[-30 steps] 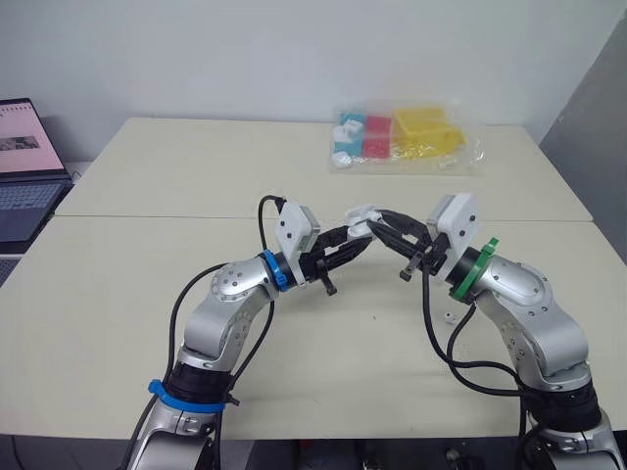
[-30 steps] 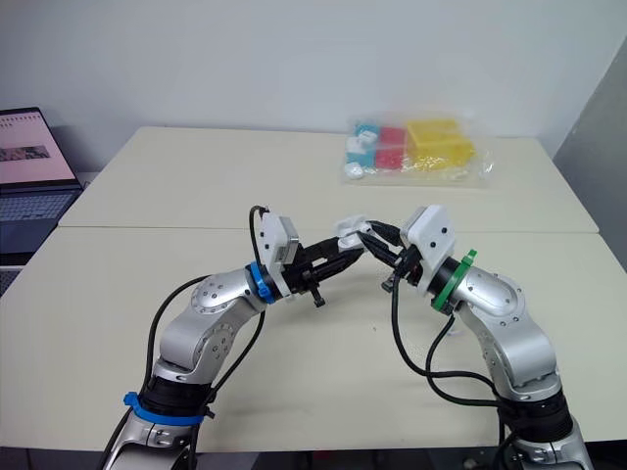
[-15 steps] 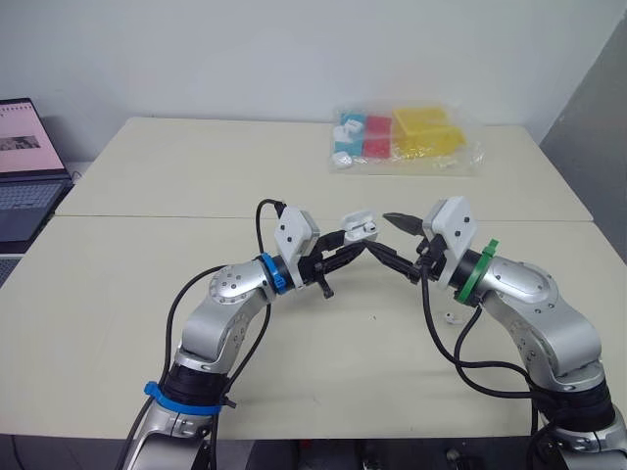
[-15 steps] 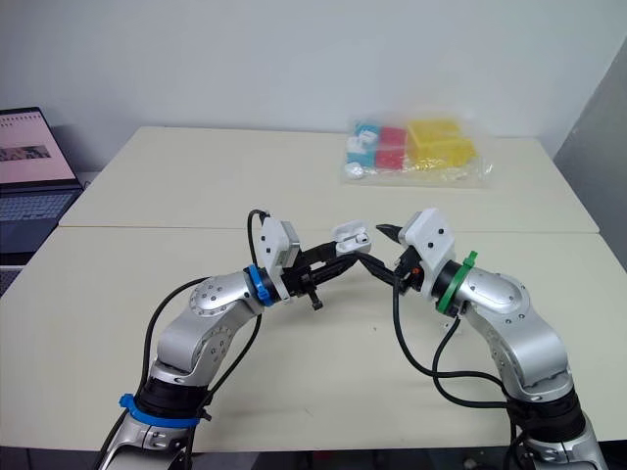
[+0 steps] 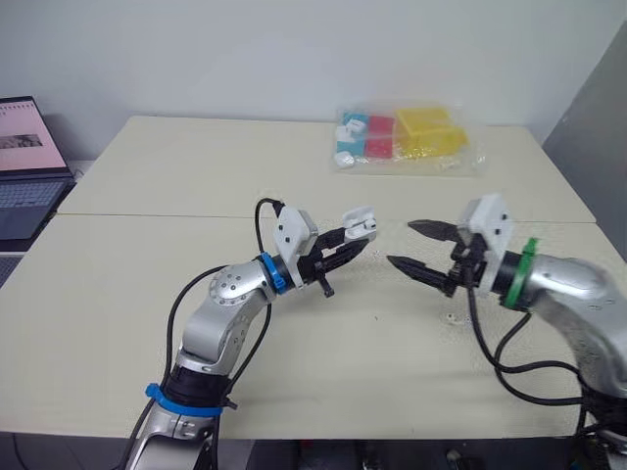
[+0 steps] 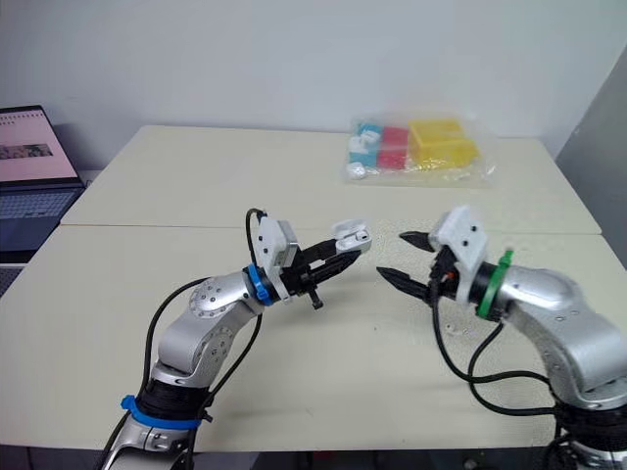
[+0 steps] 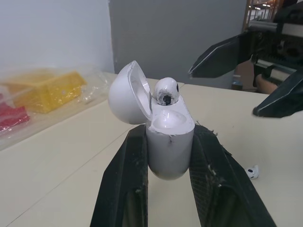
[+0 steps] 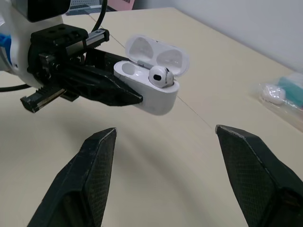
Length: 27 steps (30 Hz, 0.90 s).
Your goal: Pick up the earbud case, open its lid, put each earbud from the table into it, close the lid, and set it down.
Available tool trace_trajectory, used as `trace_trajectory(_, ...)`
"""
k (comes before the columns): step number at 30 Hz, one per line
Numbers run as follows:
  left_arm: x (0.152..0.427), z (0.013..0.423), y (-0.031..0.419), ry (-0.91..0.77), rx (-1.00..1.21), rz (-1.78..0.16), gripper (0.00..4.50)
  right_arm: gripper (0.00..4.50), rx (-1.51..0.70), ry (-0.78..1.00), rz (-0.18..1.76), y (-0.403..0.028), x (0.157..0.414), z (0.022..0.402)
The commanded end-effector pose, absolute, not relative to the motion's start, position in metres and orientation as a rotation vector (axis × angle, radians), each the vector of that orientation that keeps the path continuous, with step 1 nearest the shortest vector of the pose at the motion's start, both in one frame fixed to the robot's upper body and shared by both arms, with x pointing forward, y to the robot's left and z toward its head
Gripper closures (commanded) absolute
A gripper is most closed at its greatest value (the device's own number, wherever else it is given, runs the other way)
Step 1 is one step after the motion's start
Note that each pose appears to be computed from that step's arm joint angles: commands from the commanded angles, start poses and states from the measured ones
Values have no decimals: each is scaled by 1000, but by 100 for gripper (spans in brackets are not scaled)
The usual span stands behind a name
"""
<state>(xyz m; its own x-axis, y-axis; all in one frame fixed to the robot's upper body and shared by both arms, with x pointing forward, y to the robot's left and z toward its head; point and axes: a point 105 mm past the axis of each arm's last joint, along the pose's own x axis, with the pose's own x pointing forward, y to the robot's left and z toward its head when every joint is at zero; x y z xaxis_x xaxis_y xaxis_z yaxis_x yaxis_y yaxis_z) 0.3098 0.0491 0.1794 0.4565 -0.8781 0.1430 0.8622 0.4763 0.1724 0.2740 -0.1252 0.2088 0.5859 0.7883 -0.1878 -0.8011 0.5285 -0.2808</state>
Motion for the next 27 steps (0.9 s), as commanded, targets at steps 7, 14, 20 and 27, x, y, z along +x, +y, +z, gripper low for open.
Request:
trace_trajectory(7,300,182,44,-280,142,-1123,371,102,-650,509,841,-190,279,160)
trace_trajectory(14,294,178,41,-284,165,-1147,371,102,-686,679,922,-197,276,131)
trace_trajectory(20,292,177,41,-283,169,-1149,371,102,-720,702,931,-198,287,120)
trace_trajectory(27,291,175,40,-281,172,-1146,371,102,-719,736,958,-198,287,108)
